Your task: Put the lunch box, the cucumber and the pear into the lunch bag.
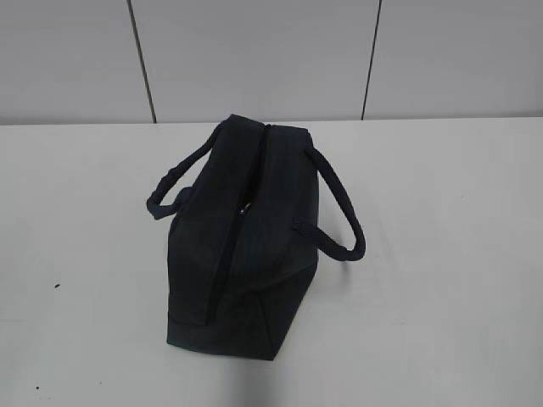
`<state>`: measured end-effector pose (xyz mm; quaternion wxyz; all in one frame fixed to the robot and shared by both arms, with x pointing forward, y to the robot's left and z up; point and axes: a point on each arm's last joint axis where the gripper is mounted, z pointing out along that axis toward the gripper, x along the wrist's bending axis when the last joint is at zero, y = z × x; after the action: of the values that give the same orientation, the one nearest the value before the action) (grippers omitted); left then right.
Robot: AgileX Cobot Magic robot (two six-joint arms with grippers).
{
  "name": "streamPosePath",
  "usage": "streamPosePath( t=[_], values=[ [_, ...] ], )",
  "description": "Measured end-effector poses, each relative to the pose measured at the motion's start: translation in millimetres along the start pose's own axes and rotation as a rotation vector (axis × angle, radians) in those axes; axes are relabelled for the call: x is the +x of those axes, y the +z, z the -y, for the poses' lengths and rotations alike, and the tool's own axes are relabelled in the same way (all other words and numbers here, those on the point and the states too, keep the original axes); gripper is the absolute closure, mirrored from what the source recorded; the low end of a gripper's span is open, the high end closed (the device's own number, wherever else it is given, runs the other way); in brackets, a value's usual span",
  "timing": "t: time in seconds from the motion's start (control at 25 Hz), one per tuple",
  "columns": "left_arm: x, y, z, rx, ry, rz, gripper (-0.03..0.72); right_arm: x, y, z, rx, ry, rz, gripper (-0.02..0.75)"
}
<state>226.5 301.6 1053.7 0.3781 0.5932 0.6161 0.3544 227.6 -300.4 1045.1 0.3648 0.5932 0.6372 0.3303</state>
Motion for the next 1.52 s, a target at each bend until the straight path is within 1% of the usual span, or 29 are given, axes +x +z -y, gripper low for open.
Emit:
streamPosePath(
  t=[0.64, 1.04, 1.52],
  values=[
    [0.0, 0.0, 0.0, 0.0, 0.0, 0.0, 0.45, 0.0, 0.0, 0.0, 0.0, 0.0, 0.0, 0.532],
    [0.0, 0.0, 0.0, 0.0, 0.0, 0.0, 0.45, 1.7, 0.0, -0.3, -0.003, 0.009, -0.019, 0.533],
    [0.0, 0.0, 0.0, 0.0, 0.0, 0.0, 0.45, 0.6, 0.0, -0.4, -0.004, 0.003, -0.007, 0.532]
  ],
)
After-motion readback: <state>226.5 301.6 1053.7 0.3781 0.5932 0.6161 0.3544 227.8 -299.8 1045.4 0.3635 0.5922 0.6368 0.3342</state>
